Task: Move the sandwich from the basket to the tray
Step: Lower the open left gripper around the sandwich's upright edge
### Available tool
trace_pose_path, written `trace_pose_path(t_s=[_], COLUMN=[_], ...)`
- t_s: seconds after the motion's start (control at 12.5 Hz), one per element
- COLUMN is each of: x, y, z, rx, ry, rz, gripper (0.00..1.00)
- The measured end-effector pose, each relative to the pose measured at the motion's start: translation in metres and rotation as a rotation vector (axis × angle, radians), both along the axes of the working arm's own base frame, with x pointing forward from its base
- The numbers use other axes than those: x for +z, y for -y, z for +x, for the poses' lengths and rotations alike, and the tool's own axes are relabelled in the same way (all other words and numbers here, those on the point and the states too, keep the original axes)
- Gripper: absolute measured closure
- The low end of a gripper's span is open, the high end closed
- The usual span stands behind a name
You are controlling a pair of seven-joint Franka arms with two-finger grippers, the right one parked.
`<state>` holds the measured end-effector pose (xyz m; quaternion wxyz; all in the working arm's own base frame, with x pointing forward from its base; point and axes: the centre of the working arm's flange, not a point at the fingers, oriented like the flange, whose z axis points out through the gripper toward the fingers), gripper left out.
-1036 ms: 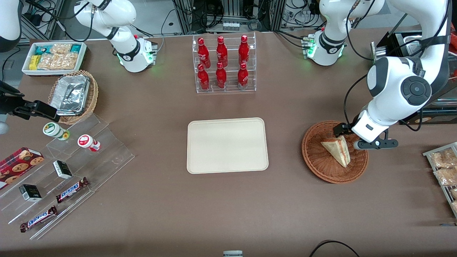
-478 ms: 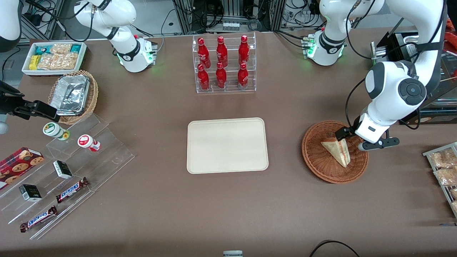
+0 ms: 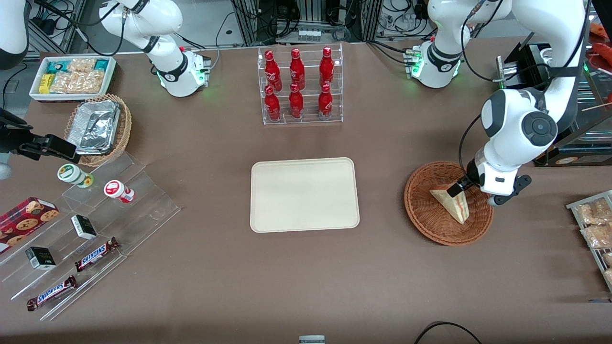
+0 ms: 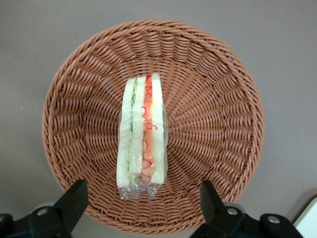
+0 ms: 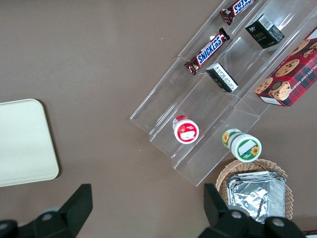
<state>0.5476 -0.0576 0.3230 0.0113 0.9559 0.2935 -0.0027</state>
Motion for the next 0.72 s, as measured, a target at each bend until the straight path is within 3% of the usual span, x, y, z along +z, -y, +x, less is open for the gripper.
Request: trace_pose_path(t_s=[0.72], x=[-0.038], y=[-0.001], z=[0.001], rx=[0.011], ry=[-0.044], rz=[-0.003], gripper=[0.00])
